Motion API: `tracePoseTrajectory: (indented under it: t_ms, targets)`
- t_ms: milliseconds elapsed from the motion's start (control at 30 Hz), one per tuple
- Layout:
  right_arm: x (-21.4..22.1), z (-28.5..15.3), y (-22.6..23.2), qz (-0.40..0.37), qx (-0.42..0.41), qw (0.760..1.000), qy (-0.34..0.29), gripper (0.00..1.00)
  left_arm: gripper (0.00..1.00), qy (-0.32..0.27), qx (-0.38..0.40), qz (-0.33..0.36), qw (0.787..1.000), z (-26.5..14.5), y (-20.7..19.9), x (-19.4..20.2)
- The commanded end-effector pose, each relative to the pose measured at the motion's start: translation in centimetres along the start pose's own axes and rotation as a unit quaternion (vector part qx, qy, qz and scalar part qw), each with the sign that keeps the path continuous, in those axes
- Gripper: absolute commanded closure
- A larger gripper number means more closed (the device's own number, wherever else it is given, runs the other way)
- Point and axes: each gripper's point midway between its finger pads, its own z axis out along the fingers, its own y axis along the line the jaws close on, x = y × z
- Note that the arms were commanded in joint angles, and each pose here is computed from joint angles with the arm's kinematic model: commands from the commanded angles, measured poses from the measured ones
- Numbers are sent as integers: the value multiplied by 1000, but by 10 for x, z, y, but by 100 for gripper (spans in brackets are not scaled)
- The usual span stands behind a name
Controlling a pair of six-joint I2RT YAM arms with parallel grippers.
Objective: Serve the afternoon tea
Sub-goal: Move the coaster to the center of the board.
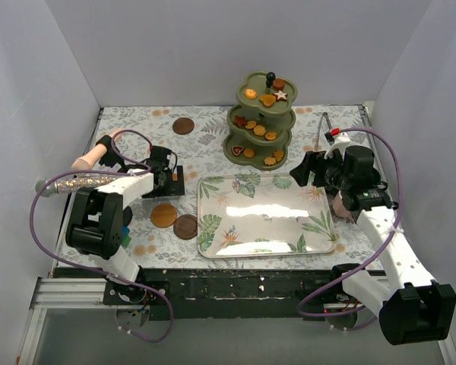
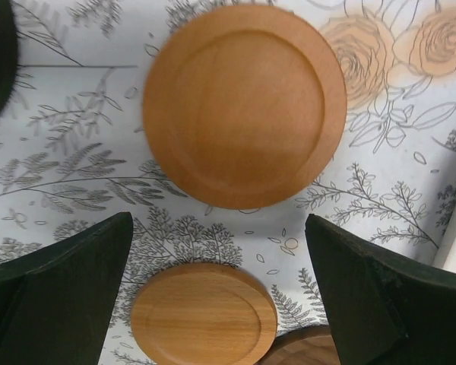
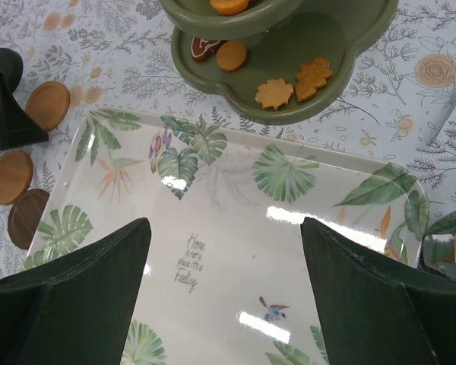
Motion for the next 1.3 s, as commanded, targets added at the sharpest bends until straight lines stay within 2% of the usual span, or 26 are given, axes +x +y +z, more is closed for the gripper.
tracePoseTrajectory:
  t_ms: [0, 100, 300, 667, 1100, 1267]
  targets:
    - [-23, -8, 12, -16, -18, 999, -30, 11, 2, -2, 41, 5, 999, -2, -15, -2]
    - [-24, -10, 12, -17, -16, 999, -33, 11, 2, 5, 32, 18, 999, 7, -13, 1]
    - [-23, -11, 14, -16, -20, 999, -34, 12, 18, 30, -10, 31, 999, 30, -3, 6]
    - [-20, -8, 11, -17, -15, 999, -32, 12, 28, 35, 19, 37, 999, 59, -25, -19]
    - [-18, 2, 5, -18, -11, 999, -26, 12, 30, 27, 81, 42, 995, 99, -72, -71]
    - [-19, 7, 2, -18, -10, 1000, -21, 12, 31, 46, 84, 69, 993, 118, -85, -67]
